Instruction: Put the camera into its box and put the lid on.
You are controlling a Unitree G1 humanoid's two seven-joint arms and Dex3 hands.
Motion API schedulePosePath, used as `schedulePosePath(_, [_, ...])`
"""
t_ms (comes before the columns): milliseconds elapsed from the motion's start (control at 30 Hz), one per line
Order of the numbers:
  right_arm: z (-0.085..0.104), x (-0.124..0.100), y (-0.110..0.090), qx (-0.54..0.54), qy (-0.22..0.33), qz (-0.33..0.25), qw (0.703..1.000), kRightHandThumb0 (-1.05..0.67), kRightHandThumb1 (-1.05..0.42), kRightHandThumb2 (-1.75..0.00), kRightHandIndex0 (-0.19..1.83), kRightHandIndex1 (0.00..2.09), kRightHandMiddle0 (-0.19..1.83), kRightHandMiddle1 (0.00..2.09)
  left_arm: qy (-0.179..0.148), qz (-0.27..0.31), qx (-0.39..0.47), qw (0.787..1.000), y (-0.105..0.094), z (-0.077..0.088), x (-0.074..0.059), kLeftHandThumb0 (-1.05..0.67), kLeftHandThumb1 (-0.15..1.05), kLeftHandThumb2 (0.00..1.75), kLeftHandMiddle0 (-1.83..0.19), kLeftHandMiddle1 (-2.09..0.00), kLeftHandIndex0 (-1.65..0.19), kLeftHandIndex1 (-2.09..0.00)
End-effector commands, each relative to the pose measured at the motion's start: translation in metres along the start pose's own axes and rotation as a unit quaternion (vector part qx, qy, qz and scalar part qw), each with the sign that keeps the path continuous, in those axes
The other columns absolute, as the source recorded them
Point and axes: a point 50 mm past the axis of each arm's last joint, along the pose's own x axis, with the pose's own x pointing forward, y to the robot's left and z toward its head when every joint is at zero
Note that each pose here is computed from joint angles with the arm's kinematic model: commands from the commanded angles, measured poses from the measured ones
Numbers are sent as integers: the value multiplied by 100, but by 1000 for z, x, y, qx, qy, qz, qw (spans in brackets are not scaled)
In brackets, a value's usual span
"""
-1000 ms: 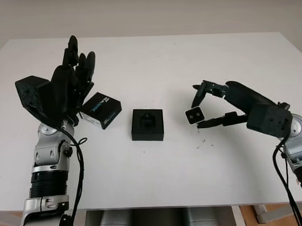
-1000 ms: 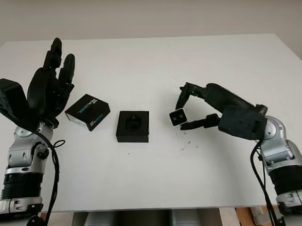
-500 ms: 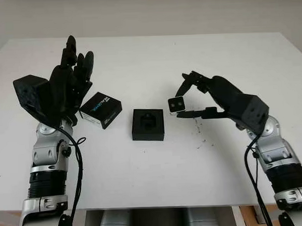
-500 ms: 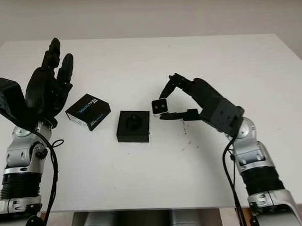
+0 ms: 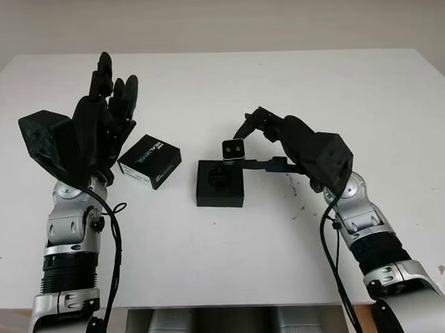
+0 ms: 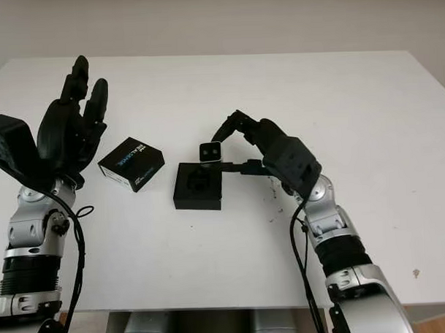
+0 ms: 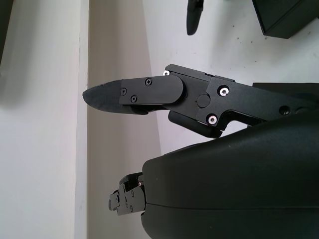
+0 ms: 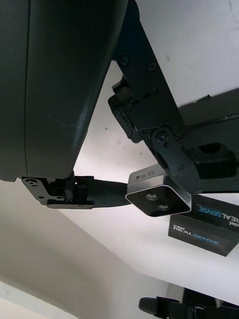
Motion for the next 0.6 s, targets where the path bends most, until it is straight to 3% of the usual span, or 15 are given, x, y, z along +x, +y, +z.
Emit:
schedulePosePath(0, [8, 6, 2, 4, -12, -4, 1000, -48, -94, -5, 16, 7, 33, 175, -5, 1, 3, 1000, 1, 2, -2, -62, 105, 41, 13, -5, 15, -6])
schedulePosePath(567, [7, -11, 16, 41, 9, -28, 999, -46, -93, -5, 18, 6, 34, 174, -4, 3, -1, 1000, 2, 2, -1, -62, 105, 41, 12, -5, 14, -6])
